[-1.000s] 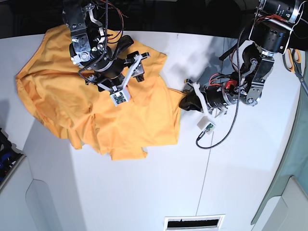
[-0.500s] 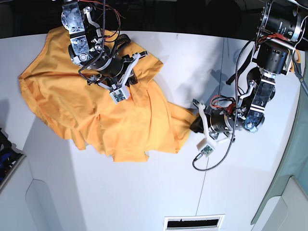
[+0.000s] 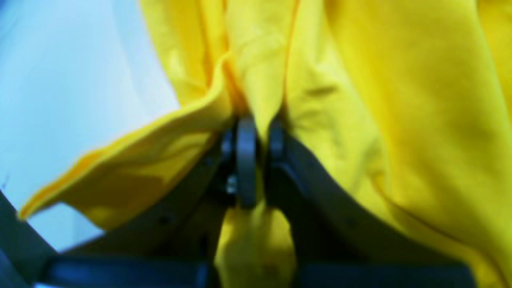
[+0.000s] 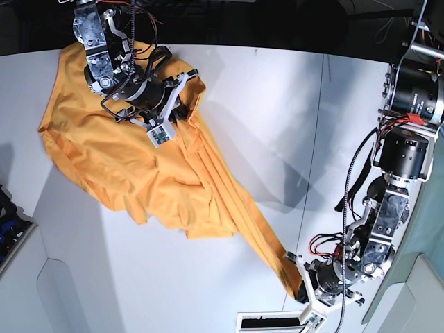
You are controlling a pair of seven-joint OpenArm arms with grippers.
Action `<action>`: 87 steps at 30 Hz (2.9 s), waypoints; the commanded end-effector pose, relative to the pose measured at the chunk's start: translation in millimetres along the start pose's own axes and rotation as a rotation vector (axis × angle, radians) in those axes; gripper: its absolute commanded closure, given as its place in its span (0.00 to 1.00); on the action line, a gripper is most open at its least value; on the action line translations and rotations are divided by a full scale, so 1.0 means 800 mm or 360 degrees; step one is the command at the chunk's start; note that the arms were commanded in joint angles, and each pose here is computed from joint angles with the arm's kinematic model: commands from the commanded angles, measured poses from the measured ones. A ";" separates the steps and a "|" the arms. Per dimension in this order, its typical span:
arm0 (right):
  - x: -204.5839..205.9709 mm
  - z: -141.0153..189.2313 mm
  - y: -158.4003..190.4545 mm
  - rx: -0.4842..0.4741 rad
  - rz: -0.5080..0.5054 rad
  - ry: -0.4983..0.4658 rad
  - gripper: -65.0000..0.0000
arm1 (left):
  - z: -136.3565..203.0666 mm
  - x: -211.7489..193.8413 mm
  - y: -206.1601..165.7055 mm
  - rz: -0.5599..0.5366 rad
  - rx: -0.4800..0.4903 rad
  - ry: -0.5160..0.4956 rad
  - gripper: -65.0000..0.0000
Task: Layout the t-shirt on the table in an organized manner, then fold the t-shirt properly
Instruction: 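Grasp the shirt hem with the left gripper and stretch it away from the right gripper, then release and regrasp the shirt with both grippers to spread it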
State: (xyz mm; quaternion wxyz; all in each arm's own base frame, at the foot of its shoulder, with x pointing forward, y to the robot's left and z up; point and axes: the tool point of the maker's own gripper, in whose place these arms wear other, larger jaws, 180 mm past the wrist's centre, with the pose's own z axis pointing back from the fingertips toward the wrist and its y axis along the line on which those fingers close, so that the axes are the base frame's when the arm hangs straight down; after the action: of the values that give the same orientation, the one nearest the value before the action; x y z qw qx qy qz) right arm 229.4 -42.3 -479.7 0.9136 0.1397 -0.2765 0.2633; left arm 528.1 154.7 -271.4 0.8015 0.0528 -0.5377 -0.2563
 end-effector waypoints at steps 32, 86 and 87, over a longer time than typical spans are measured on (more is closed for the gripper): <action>0.136 0.068 -0.156 -0.0532 -0.0325 -0.0470 0.49 | 0.038 -0.124 -0.146 0.0504 -0.0533 0.0232 0.67; 0.101 0.106 -0.413 -0.0734 -0.0563 -0.0465 1.00 | 0.154 -0.326 -0.160 0.0350 -0.0559 0.0812 0.51; 0.099 0.110 -0.418 -0.0757 -0.0611 -0.0481 0.97 | 0.156 -0.329 -0.160 0.0346 -0.0562 0.0837 0.51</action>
State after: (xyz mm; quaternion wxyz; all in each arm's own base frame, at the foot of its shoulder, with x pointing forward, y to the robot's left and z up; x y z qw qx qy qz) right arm 420.0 -306.1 -423.3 0.9152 0.0221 -0.4023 -0.0054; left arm 307.0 170.1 -475.0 0.9168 -0.1170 -0.3058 -0.2286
